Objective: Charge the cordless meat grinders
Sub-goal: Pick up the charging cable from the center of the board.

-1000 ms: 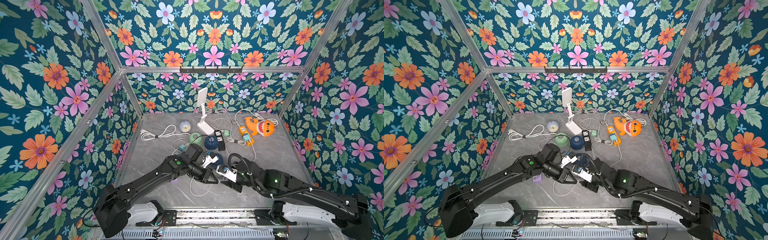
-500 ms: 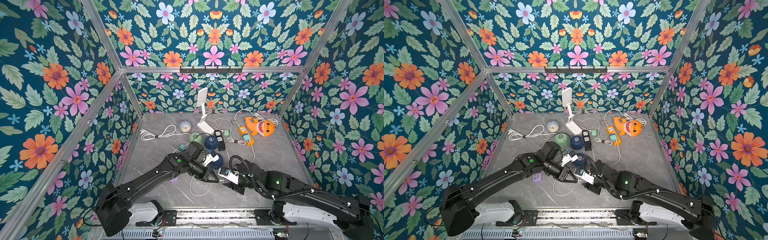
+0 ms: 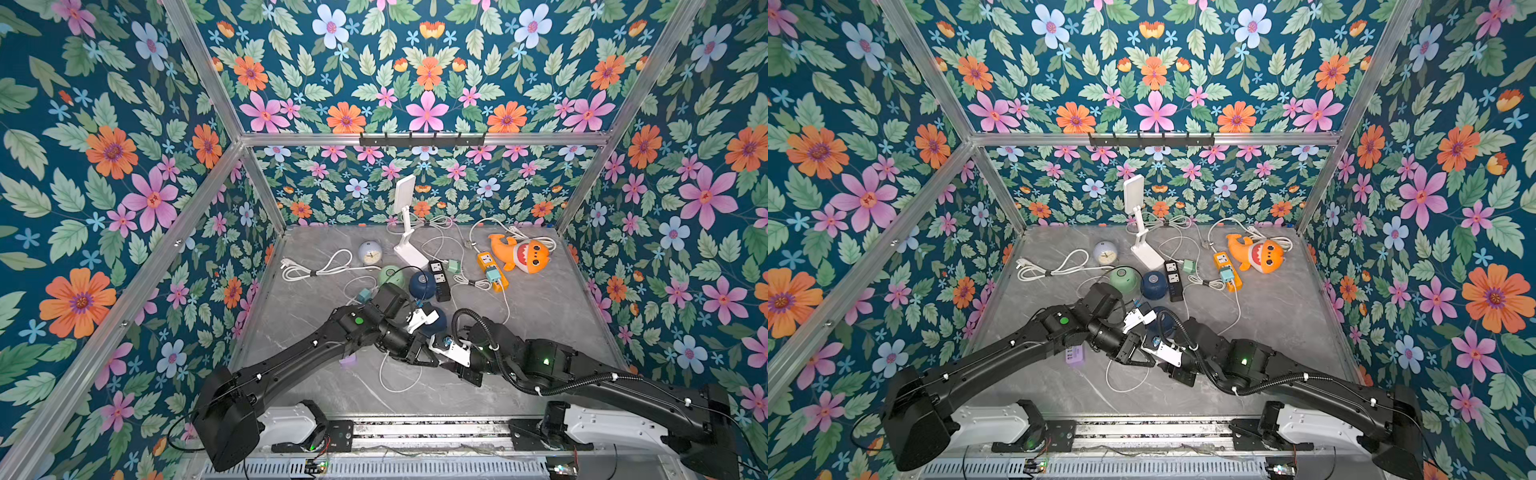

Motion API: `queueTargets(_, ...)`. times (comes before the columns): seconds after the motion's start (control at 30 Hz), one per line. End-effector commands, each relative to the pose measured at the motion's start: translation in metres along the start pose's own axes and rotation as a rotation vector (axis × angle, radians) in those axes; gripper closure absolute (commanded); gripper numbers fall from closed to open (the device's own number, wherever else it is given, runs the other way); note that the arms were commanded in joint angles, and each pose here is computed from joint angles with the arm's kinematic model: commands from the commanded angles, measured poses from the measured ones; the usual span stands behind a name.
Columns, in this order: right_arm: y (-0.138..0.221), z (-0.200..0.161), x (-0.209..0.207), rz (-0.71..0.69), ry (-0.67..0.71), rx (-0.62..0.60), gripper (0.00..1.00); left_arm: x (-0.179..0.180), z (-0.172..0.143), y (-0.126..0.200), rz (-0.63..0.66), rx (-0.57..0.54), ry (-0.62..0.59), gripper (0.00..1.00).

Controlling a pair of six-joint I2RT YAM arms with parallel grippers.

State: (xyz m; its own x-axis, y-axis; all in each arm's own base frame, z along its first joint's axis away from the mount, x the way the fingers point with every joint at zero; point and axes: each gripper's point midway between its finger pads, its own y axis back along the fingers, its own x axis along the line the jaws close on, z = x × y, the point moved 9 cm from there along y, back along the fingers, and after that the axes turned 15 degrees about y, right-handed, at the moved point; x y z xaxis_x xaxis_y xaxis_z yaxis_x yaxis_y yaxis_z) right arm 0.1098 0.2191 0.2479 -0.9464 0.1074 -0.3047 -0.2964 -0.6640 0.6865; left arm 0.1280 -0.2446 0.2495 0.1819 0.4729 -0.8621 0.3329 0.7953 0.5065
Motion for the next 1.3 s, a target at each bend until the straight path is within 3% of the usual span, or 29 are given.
queueTargets(0.0,0.002,0.007,-0.002,-0.007,0.013,-0.036,0.63,-0.002,-0.001,-0.001,-0.021,0.019,-0.004,1.00)
queueTargets(0.43,0.000,0.006,-0.001,0.013,0.017,-0.021,0.72,-0.003,0.000,-0.001,-0.032,0.019,0.000,1.00)
queueTargets(0.67,-0.002,0.007,-0.002,0.008,0.015,-0.029,0.89,-0.002,0.001,-0.002,-0.035,0.022,0.002,1.00)
queueTargets(0.7,-0.002,0.007,-0.002,0.007,0.014,-0.027,0.92,-0.002,0.001,-0.002,-0.035,0.020,0.002,0.93)
queueTargets(0.8,-0.002,0.004,-0.001,-0.001,0.005,-0.013,1.00,-0.001,0.006,0.002,-0.016,-0.020,0.008,0.59)
queueTargets(0.87,0.000,-0.001,-0.002,-0.028,-0.017,0.010,1.00,0.006,0.013,0.009,0.001,-0.070,0.041,0.49)
queueTargets(1.07,0.011,-0.029,-0.004,-0.175,-0.178,0.093,1.00,0.042,0.039,0.042,0.082,-0.317,0.139,0.41)
queueTargets(1.13,0.012,-0.041,-0.008,-0.221,-0.256,0.142,1.00,0.047,0.048,0.046,0.144,-0.411,0.114,0.28)
queueTargets(1.2,0.014,-0.052,-0.023,-0.266,-0.387,0.205,1.00,0.052,0.054,0.047,0.155,-0.513,0.059,0.28)
queueTargets(1.27,0.017,-0.067,-0.049,-0.294,-0.619,0.260,1.00,0.055,0.056,0.049,0.162,-0.683,-0.028,0.27)
